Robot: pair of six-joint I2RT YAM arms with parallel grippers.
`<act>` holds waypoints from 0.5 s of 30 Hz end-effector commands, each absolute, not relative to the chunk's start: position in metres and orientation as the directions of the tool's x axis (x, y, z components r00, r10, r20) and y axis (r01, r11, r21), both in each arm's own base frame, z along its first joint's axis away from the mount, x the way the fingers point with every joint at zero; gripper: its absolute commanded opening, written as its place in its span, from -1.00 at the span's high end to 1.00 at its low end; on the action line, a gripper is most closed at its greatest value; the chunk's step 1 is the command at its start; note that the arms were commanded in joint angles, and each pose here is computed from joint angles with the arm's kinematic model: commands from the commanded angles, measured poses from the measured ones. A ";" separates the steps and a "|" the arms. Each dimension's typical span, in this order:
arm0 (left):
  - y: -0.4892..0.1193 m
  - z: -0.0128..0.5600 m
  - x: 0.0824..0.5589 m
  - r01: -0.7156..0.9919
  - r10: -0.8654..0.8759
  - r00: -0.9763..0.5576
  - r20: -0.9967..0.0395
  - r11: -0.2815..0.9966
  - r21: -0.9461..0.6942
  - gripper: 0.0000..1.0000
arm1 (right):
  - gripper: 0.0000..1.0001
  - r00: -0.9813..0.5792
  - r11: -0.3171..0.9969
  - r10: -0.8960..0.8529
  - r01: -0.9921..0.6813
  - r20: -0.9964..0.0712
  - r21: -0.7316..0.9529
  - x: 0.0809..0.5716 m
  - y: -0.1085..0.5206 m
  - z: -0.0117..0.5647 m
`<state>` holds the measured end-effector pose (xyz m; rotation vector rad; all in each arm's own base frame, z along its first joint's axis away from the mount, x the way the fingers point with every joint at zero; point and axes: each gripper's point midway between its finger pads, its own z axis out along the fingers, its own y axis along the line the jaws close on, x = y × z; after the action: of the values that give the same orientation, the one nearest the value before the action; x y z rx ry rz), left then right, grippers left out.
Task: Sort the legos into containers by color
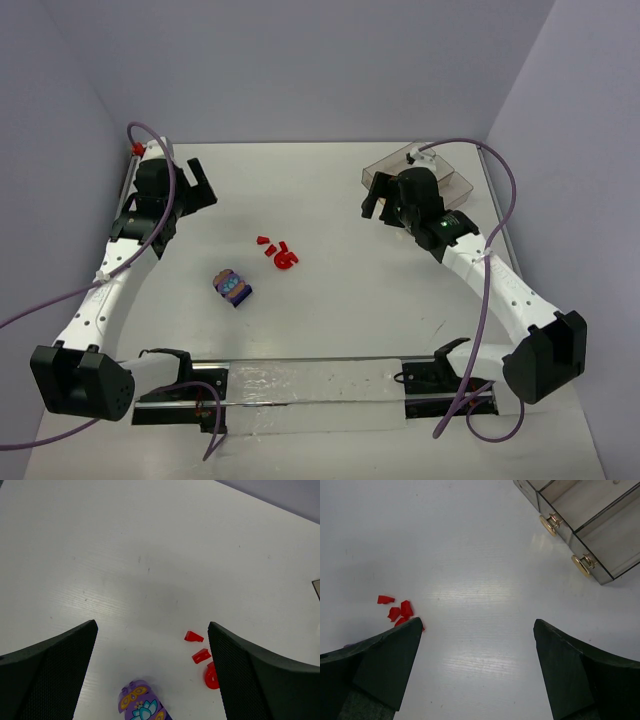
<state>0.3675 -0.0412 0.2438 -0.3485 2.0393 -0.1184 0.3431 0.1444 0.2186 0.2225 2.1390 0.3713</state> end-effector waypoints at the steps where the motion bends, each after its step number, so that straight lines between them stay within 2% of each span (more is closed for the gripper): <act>1: -0.050 0.266 0.370 -0.147 -0.306 -0.402 -0.863 0.952 -0.269 -0.99 | -1.00 -0.510 0.934 0.314 0.016 -0.801 0.356 0.348 0.145 0.241; 9: -0.052 0.264 0.365 -0.131 -0.299 -0.407 -0.863 0.954 -0.269 -0.99 | -0.99 -0.536 0.932 0.279 -0.048 -0.797 0.358 0.343 0.158 0.242; 15: -0.052 0.255 0.360 -0.149 -0.314 -0.431 -0.846 0.950 -0.276 -0.99 | -1.00 -0.565 0.937 0.049 -0.260 -0.823 0.234 0.332 0.217 0.241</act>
<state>0.3655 -0.0474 0.2439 -0.3283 2.0486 -0.1562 0.3335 0.1708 0.2219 0.0832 2.1608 0.4012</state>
